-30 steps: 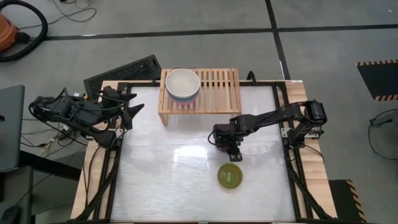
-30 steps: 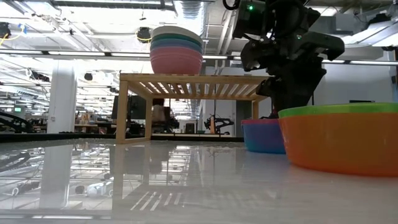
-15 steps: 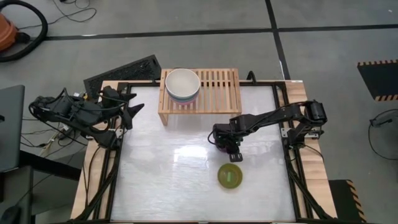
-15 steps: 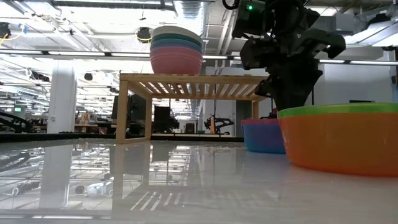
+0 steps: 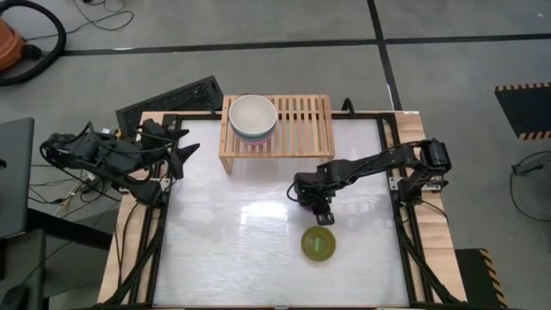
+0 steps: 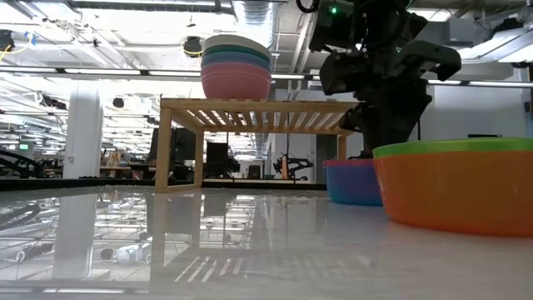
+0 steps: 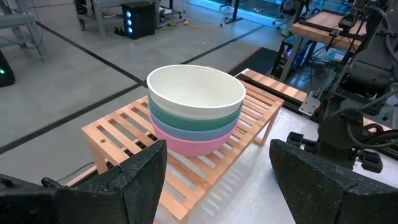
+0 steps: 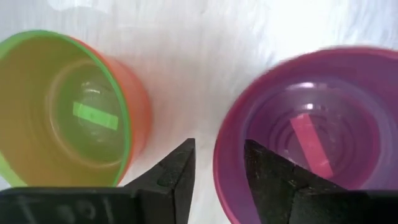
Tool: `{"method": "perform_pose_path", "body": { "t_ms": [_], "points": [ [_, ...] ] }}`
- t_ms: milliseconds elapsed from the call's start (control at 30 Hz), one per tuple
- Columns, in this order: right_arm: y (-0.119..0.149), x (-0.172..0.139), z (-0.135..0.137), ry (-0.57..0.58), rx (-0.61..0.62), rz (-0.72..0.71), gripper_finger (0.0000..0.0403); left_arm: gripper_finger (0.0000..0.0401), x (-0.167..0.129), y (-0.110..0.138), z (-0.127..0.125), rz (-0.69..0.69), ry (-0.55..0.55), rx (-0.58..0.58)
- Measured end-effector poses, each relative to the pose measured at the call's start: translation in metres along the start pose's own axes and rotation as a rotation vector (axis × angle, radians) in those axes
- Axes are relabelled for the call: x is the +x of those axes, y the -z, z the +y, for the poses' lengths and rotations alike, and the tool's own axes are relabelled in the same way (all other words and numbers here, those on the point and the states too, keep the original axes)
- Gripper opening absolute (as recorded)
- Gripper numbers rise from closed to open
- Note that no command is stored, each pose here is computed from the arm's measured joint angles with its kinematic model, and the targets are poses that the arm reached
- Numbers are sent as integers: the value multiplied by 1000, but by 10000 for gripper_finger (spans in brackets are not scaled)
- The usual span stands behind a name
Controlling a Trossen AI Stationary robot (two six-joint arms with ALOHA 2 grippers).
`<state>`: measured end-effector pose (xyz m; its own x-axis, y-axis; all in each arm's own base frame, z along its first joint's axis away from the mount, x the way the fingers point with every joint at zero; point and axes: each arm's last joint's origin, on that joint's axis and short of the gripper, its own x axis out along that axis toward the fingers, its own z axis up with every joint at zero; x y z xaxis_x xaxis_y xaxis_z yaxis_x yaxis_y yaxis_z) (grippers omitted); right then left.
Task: Place and stack bowls onto a shelf
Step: Put the pink transparent bowl on the shelf
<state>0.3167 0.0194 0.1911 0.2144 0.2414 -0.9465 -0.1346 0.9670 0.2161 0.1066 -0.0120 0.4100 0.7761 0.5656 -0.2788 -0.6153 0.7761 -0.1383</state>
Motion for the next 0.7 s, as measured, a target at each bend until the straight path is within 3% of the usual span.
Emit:
{"method": "perform_pose_path", "body": {
  "t_ms": [300, 567, 700],
  "points": [
    [1, 0, -1, 1, -7, 5, 111, 268, 0, 0, 0, 0, 0, 0],
    [0, 0, -1, 6, -8, -2, 102, 268, 0, 0, 0, 0, 0, -8],
    [2, 1, -1, 13, -7, 10, 60, 268, 0, 0, 0, 0, 0, -11]
  ]
}}
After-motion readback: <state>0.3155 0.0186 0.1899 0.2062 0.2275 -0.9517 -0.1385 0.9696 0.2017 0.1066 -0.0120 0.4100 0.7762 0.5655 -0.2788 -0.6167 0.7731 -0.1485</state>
